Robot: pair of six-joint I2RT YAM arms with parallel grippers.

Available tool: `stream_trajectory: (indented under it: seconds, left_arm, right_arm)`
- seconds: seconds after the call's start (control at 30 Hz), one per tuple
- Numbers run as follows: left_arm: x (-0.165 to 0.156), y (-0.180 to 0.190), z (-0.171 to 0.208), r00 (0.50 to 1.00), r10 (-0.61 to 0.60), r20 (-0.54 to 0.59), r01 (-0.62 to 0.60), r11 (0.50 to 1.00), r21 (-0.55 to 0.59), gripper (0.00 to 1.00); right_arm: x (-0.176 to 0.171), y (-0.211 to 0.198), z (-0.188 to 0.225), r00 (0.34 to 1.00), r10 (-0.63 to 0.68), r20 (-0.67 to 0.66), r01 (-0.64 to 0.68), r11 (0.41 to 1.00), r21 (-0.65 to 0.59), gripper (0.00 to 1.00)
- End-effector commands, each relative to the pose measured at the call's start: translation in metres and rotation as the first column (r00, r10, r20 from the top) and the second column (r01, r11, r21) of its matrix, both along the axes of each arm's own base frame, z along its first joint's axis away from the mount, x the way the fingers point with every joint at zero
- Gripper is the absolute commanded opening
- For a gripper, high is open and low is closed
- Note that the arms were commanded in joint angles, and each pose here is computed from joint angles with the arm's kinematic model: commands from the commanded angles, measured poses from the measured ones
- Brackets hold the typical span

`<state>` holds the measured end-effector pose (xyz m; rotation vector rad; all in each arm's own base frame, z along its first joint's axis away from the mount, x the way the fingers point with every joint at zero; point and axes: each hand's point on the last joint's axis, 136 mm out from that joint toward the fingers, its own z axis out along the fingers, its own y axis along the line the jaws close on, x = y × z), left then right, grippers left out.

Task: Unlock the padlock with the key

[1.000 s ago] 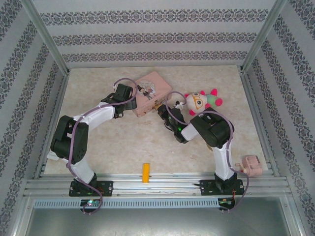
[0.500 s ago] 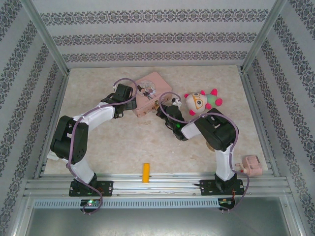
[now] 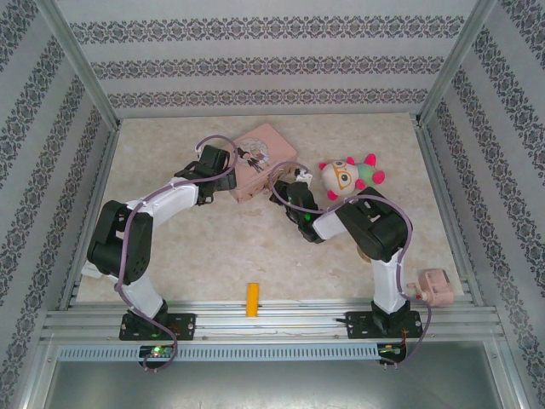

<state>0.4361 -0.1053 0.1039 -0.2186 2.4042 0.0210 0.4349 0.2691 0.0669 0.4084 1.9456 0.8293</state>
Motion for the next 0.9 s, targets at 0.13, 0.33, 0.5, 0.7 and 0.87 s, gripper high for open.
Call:
stream_trajectory:
  seconds: [0.13,0.33,0.5,0.7,0.87]
  left_arm:
    - [-0.024,0.026,-0.022,0.992,0.039,-0.117,-0.030,0.997,0.076,0.90]
    - [-0.025,0.026,-0.026,0.991,0.039,-0.125,-0.029,0.997,0.077,0.90]
    - [-0.026,0.025,-0.028,0.991,0.038,-0.128,-0.029,0.997,0.070,0.90]
    - [-0.027,0.024,-0.027,0.991,0.034,-0.126,-0.027,0.998,0.062,0.90]
    - [-0.027,0.025,-0.025,0.993,0.035,-0.116,-0.028,0.998,0.061,0.90]
  right_arm:
    - [0.026,-0.019,0.029,0.983,-0.164,0.082,0.137,0.955,0.262,0.00]
    - [0.033,-0.025,0.014,0.969,-0.249,-0.007,0.233,0.895,0.380,0.00]
    - [0.042,-0.020,0.017,0.961,-0.276,-0.029,0.259,0.853,0.454,0.00]
    - [0.049,-0.006,0.036,0.966,-0.258,-0.003,0.229,0.852,0.471,0.00]
    - [0.035,-0.020,0.045,0.963,-0.268,0.006,0.238,0.866,0.441,0.00]
